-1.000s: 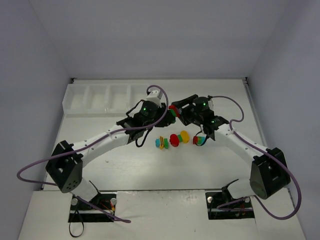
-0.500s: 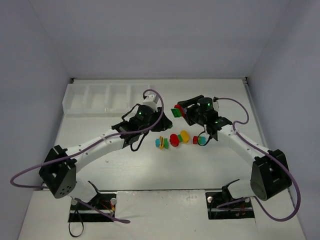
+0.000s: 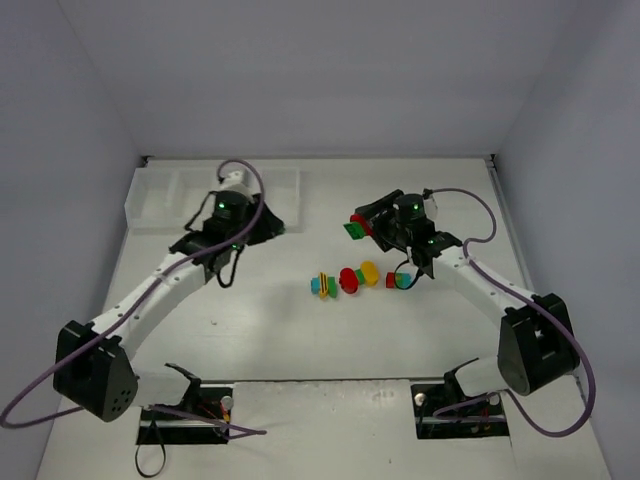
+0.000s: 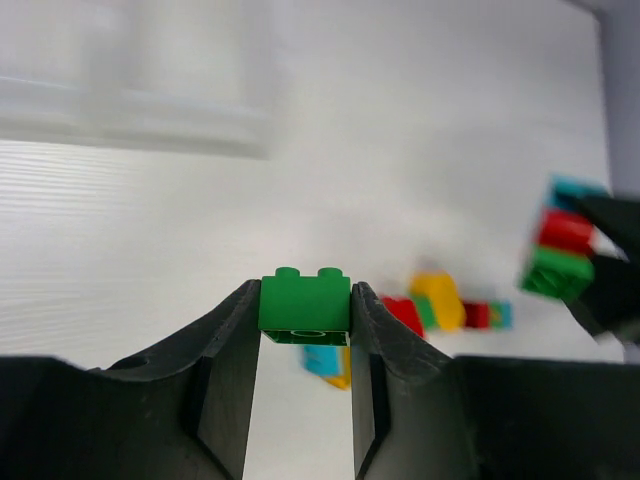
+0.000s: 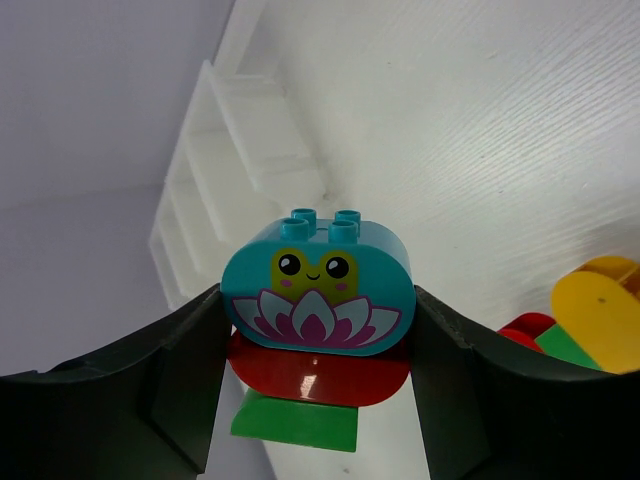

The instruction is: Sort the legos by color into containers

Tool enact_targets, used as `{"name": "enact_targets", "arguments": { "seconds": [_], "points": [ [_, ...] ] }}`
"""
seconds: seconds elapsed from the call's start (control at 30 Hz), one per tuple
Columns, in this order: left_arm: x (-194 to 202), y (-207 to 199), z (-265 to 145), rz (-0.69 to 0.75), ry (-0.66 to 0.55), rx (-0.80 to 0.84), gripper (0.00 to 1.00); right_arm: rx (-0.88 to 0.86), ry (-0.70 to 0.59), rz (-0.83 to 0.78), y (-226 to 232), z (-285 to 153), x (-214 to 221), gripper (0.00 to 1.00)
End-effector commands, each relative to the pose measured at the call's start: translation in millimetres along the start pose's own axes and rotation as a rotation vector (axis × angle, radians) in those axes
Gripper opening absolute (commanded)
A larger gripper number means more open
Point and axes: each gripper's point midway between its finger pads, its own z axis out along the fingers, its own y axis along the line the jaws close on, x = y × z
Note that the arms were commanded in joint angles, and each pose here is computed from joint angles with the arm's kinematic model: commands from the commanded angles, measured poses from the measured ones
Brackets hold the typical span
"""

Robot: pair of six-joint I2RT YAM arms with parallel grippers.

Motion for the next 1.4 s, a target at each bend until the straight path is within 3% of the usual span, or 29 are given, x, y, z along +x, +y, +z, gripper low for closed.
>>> {"name": "enact_targets", "arguments": {
  "seconds": [0.0,0.17,0.33,0.5,0.7,0.83,0.93,1.07,1.17,1.23,1.37],
  "points": [
    [-64,68,-29,-0.023,-0.126,-0.188,0.0,-0.06,0.001,-0.145,23,4,-5,0.0],
    [-138,151,-62,-0.002,-0.277,-0.492,0.01,-0.041,0.055,-0.256,16,10,4,0.0],
    [-191,243,-76,-0.022,-0.324,-0.744,0.01,-0.054,0.103,-0.367,14,12,11,0.0],
    [-233,293,-59,-0.05,-0.338,-0.815,0.03,-0.063,0.109,-0.425,13,8,11,0.0],
    [-240,345,-26,-0.025,-0.245,-0.883,0.09,-0.075,0.112,-0.451,9,2,5,0.0],
    [-247,364,-13,-0.023,-0.231,-0.891,0.1,-0.068,0.122,-0.44,1,-1,4,0.0],
    [-242,379,-3,-0.02,-0.211,-0.914,0.17,-0.063,0.119,-0.432,-4,-4,2,0.0],
    [-239,392,5,-0.031,-0.197,-0.915,0.38,-0.073,0.116,-0.424,-3,-10,1,0.0],
    [-239,392,12,-0.034,-0.192,-0.884,0.48,-0.07,0.107,-0.421,-5,-12,0,0.0],
    [-243,381,12,-0.043,-0.205,-0.836,0.63,-0.071,0.107,-0.416,-5,-13,0,0.0],
    [-244,363,7,-0.093,-0.234,-0.782,0.64,-0.071,0.102,-0.396,-2,-12,-1,0.0]
  ]
}}
